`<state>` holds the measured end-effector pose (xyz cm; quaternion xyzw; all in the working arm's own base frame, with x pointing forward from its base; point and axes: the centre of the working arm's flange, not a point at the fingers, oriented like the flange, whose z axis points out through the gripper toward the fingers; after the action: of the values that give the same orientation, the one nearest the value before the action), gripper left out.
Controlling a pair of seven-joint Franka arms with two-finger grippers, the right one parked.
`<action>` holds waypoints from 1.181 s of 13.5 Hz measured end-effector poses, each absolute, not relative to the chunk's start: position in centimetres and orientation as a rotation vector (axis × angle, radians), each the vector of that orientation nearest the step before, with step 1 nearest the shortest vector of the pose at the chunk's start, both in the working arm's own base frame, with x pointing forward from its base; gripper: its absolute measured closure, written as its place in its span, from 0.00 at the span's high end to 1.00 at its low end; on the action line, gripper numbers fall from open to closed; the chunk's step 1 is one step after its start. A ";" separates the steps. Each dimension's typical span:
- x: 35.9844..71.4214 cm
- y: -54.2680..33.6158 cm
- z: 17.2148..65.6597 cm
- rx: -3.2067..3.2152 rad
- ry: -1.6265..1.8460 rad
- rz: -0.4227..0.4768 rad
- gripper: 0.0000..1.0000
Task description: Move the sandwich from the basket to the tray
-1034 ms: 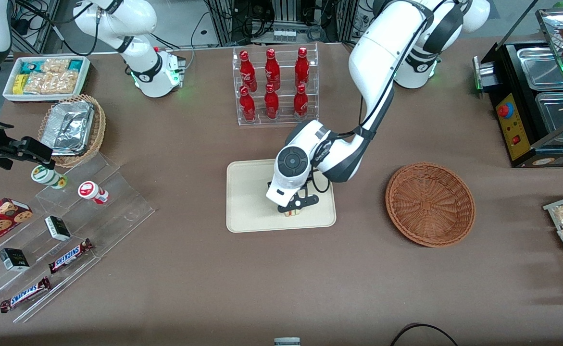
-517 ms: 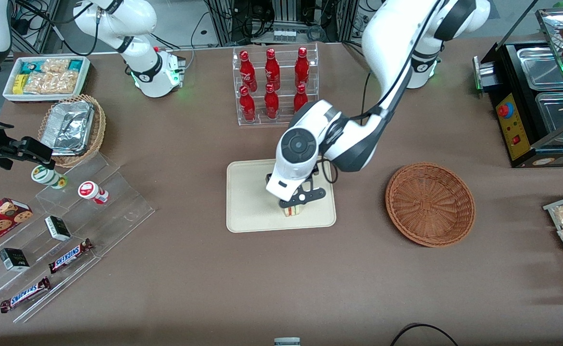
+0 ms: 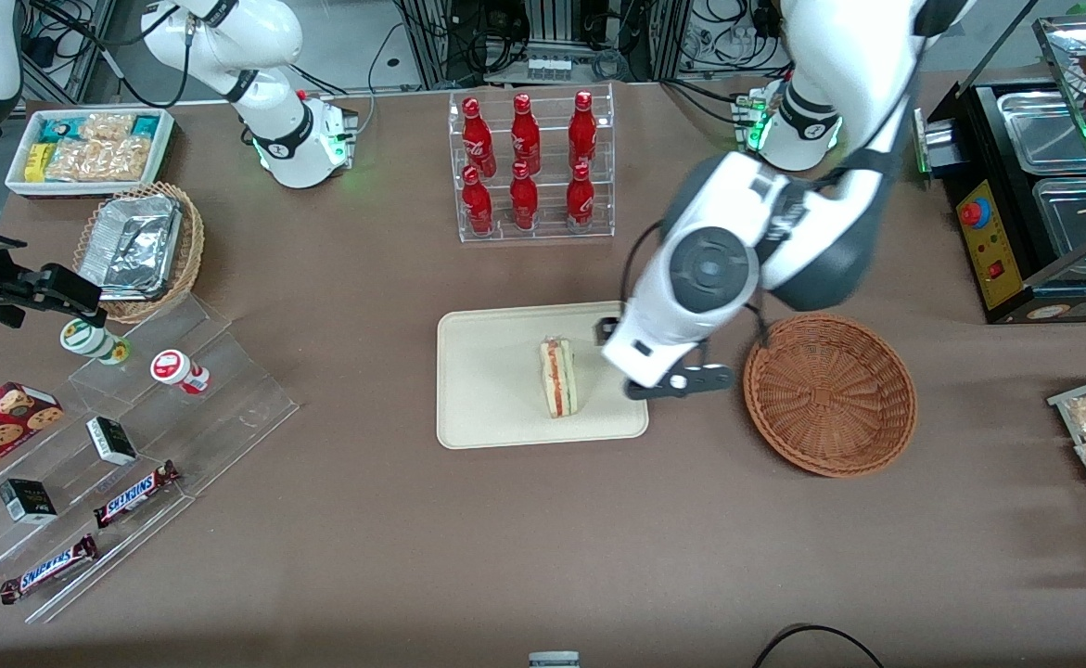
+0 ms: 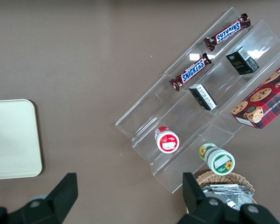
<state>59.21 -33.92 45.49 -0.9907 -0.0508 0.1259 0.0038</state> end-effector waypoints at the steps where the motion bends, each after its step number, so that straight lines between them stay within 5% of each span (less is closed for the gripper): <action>1: 60.1 -31.1 46.1 -3.105 -0.156 0.414 1.00; 7: 61.8 -16.8 49.5 -3.155 -0.104 0.425 1.00; 13: 58.4 -11.5 53.6 -3.174 -0.100 0.383 1.00; 16: 55.2 -9.1 56.3 -3.167 -0.069 0.430 1.00</action>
<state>55.24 -9.07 56.30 -0.9903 -0.0215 0.1345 -0.0278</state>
